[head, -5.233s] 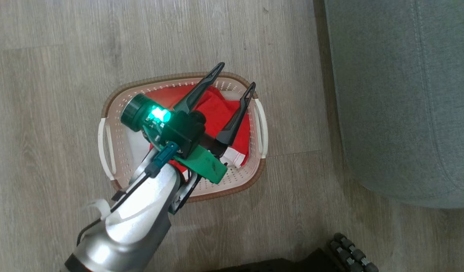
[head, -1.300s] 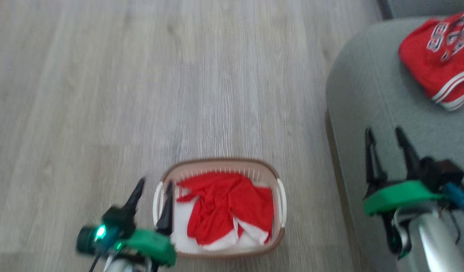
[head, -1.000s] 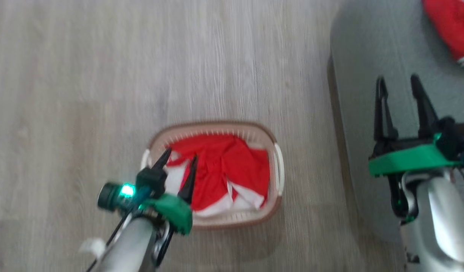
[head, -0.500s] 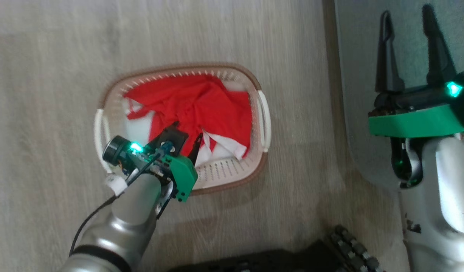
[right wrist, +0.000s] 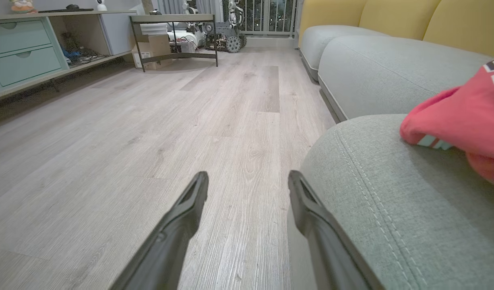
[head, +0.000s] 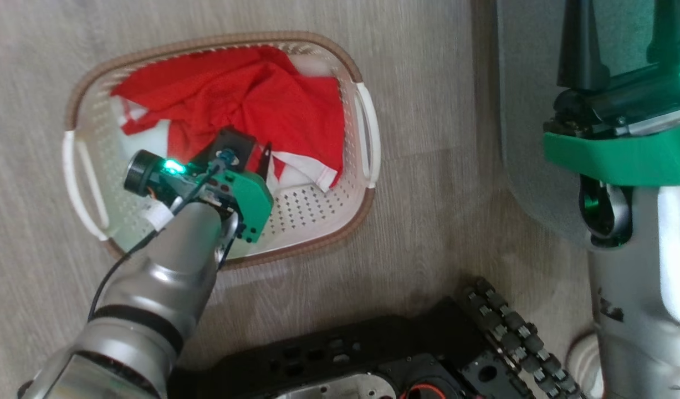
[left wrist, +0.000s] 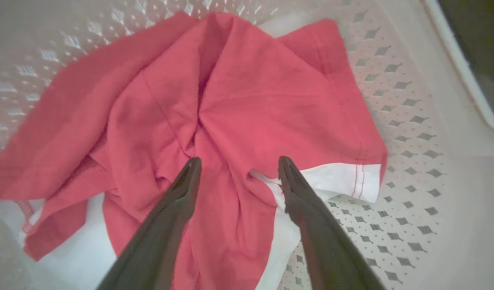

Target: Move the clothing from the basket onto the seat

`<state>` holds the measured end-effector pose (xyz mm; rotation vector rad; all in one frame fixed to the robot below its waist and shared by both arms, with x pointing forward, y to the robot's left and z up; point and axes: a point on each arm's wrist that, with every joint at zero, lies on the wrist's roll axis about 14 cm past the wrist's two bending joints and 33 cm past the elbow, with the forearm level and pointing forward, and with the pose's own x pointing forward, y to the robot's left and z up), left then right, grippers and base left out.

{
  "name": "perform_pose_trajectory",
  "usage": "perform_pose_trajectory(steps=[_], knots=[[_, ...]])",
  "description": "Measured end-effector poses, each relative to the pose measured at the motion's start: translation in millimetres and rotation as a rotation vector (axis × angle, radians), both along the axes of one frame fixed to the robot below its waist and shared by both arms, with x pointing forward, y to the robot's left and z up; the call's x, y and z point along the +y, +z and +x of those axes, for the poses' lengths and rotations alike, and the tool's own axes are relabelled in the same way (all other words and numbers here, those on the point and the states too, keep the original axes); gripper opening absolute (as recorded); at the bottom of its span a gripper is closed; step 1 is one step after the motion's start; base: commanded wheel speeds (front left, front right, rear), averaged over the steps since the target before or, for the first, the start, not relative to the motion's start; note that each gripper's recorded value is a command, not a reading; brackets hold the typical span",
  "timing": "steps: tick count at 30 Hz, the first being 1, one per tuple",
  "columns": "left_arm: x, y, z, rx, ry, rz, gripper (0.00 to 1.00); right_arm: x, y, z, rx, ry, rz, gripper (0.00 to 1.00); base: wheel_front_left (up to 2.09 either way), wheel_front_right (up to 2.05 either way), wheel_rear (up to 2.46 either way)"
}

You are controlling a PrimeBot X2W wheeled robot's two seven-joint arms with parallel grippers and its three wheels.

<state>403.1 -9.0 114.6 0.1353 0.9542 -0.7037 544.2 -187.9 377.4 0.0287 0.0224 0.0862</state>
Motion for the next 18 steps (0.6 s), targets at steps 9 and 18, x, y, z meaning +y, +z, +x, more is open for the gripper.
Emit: perform_pose_trajectory(steps=[9,18], knots=[[1.3,-30.4,1.9,0.042,0.019,0.051,1.00,-4.8,-11.9,-1.3,0.011,-0.003,-0.023,1.00,0.00,0.00,0.00],[0.6,-29.8,7.0,0.044,0.035,0.047,0.00,-9.1,-9.7,-1.5,0.007,-0.013,-0.030,1.00,0.00,0.00,0.00]])
